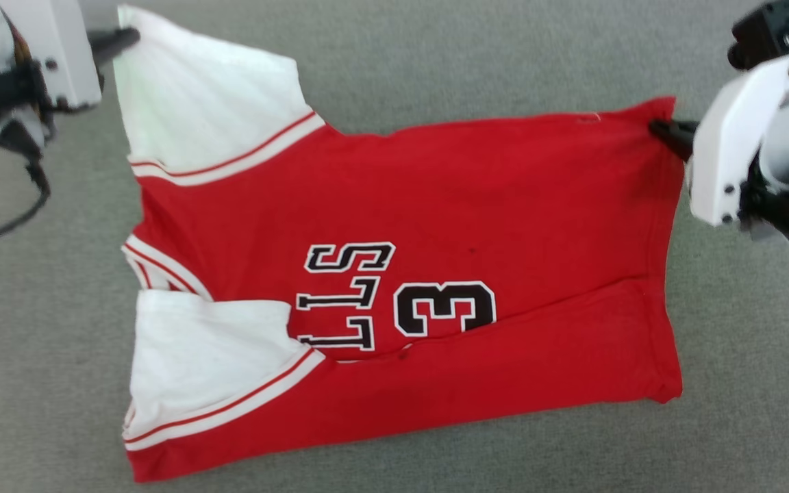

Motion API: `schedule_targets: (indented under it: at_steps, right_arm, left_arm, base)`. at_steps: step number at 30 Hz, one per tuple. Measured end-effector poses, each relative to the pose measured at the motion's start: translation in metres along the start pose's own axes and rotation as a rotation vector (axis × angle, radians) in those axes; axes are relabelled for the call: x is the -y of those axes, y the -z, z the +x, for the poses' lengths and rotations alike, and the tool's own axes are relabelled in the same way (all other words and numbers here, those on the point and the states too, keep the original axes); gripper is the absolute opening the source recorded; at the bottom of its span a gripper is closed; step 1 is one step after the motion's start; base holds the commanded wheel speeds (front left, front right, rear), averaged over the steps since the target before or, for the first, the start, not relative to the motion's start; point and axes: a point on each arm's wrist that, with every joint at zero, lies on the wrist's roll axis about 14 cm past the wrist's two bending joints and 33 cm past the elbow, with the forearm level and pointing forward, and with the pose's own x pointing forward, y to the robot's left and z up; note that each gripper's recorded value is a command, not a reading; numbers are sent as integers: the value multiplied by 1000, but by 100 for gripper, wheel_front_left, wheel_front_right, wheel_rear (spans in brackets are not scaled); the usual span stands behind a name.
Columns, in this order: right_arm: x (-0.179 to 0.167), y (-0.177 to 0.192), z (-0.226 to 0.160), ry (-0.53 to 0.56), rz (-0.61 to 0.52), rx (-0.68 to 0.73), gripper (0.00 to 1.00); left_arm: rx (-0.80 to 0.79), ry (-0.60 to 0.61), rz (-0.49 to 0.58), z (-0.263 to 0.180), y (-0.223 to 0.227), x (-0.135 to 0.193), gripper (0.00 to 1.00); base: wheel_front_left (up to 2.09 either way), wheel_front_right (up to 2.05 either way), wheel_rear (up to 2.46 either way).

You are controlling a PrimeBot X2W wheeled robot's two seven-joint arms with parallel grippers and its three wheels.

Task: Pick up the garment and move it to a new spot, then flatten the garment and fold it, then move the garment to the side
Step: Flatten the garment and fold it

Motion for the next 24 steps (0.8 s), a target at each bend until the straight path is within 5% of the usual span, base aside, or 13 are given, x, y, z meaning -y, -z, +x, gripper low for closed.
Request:
schedule_targets:
  at_steps: [9,24]
  right_arm:
    - [-25,13,-43,-72,-54,22,0]
    - [-24,93,-73,-70,23,-106,0]
  left_arm:
    - [10,-21,16,-65,26,8,0]
    - [-168,-21,-119,-124,164,47,0]
  base:
    - [0,0,0]
    - [0,0,0]
